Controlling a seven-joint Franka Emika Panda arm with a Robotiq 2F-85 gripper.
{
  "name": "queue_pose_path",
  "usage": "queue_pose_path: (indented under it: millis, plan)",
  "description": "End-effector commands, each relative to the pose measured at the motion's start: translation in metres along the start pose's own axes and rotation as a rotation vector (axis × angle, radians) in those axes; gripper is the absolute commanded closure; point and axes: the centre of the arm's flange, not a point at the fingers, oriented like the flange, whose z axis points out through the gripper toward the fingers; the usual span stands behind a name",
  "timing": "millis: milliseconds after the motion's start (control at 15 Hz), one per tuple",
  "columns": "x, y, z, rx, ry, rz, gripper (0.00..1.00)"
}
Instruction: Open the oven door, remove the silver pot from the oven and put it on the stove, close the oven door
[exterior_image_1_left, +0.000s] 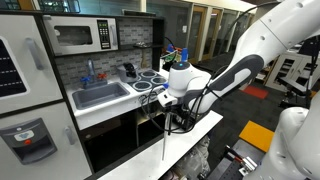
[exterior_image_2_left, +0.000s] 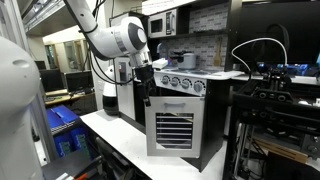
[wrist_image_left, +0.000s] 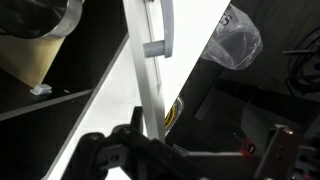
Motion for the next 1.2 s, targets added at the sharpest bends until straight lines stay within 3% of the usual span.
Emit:
queue_pose_path:
  millis: [0, 533, 1133]
  plan:
    - [-0.011, -0.013, -0.001, 0.059, 0.033, 0.009, 0.0]
    - [-0.036, -0.035, 0.01, 0.197, -0.022, 0.033, 0.0]
    - [-0.058, -0.054, 0.008, 0.262, -0.112, -0.061, 0.0]
